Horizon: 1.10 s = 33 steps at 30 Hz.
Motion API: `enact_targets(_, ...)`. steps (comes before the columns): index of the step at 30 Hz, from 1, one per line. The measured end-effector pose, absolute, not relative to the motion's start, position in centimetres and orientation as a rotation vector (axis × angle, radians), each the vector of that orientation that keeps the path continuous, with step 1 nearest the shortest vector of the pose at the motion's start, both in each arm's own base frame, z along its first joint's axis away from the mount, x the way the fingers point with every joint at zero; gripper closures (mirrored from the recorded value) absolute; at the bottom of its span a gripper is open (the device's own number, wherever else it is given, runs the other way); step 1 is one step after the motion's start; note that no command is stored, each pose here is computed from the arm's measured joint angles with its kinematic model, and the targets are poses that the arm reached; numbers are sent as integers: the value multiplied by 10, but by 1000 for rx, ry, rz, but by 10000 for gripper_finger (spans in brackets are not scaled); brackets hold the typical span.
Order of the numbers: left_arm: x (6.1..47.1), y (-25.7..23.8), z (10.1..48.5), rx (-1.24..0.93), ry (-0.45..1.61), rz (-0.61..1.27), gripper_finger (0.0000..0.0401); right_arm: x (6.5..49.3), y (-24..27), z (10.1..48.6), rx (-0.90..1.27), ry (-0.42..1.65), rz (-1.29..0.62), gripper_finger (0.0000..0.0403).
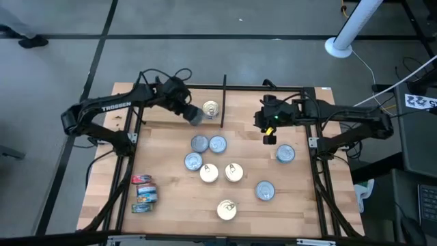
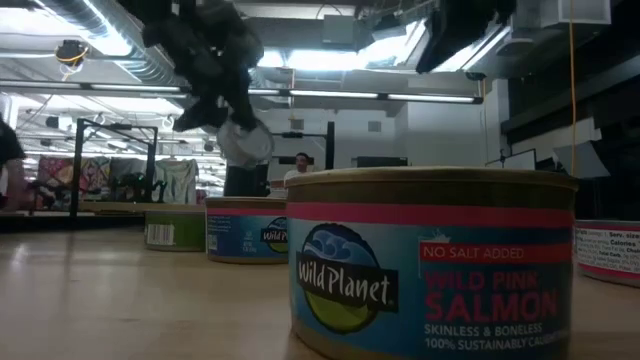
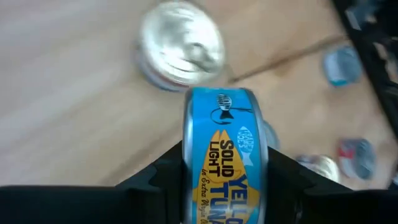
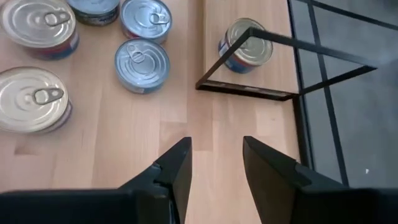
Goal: Stack canned seafood by type on shelf
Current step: Put the yellow blue tuna can on the shelf
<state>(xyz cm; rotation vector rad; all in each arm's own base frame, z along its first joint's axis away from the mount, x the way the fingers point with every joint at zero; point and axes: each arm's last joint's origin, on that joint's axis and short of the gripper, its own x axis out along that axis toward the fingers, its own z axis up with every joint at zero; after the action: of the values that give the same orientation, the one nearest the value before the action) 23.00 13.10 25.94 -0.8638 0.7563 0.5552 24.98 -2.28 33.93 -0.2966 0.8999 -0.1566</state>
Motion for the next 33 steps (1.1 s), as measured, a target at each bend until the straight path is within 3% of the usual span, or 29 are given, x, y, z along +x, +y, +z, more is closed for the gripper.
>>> enact_targets(15, 225, 172, 225, -988, 836, 666, 256, 243, -22, 275, -259, 882, -176, 260)
enact_targets(33, 214, 196, 215, -1124, 780, 782, 249, 245, -22, 266, -255, 843, -182, 260)
